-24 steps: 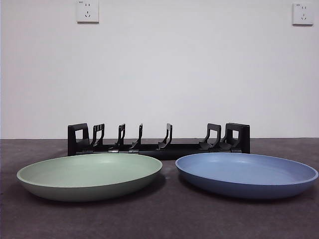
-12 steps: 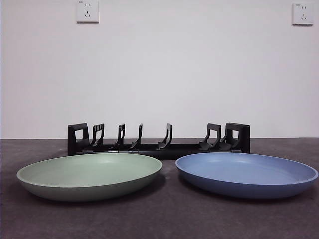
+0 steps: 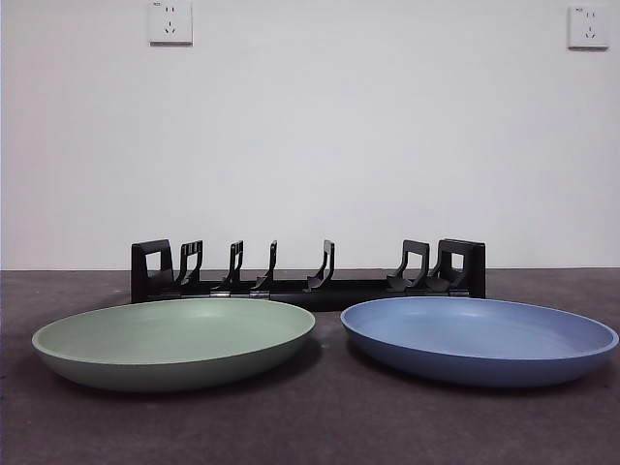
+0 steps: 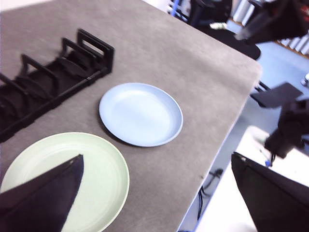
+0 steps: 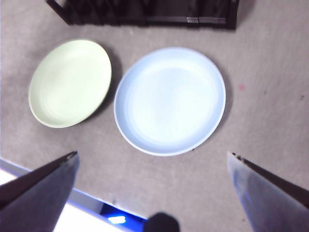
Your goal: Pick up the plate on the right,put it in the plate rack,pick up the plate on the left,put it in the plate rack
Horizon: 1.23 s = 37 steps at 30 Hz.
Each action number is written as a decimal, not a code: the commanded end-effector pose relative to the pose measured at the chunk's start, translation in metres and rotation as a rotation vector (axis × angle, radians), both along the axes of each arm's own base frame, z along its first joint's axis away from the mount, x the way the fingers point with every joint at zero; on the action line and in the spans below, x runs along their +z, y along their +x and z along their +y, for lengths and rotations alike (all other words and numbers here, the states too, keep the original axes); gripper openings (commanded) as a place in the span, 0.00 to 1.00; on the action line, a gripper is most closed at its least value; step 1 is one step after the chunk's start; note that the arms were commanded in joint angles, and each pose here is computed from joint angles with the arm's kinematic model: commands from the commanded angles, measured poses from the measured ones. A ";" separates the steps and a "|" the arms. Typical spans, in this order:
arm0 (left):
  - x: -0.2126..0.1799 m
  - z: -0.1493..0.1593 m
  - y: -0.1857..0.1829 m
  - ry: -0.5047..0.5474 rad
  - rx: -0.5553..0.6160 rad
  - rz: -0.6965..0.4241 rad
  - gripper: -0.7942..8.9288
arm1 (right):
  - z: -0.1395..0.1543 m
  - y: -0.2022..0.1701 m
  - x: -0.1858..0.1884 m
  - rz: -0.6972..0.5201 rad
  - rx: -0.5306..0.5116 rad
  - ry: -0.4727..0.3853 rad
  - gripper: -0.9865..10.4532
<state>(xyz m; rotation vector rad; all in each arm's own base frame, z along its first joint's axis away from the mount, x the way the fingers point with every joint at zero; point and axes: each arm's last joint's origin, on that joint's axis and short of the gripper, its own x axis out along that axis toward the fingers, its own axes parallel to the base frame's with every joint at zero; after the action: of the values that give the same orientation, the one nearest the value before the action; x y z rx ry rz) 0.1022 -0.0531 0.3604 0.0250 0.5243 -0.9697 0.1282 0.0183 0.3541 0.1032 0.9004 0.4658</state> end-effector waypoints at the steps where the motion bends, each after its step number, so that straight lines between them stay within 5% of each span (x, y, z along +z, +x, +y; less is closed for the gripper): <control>1: -0.001 -0.006 0.004 0.035 -0.074 -0.038 0.73 | 0.001 0.022 -0.009 0.078 -0.007 -0.002 0.58; 8: -0.010 -0.031 0.016 0.106 -0.248 -0.038 0.73 | 0.006 0.102 -0.060 0.293 -0.016 -0.011 0.58; 16: -0.015 -0.043 0.021 0.136 -0.293 -0.040 0.73 | 0.007 0.152 -0.122 0.474 -0.037 -0.070 0.58; 33: -0.014 -0.044 0.022 0.134 -0.294 -0.061 0.73 | 0.009 0.182 -0.178 0.571 -0.033 -0.077 0.48; 37: -0.013 -0.045 0.023 0.129 -0.293 -0.074 0.73 | 0.011 0.185 -0.185 0.586 -0.025 -0.071 0.38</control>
<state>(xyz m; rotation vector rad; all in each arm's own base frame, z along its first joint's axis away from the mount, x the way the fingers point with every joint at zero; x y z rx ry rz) 0.1253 -0.0972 0.3457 0.2472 0.5458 -1.2057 0.3123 0.0276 0.1744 0.1870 1.4725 0.3801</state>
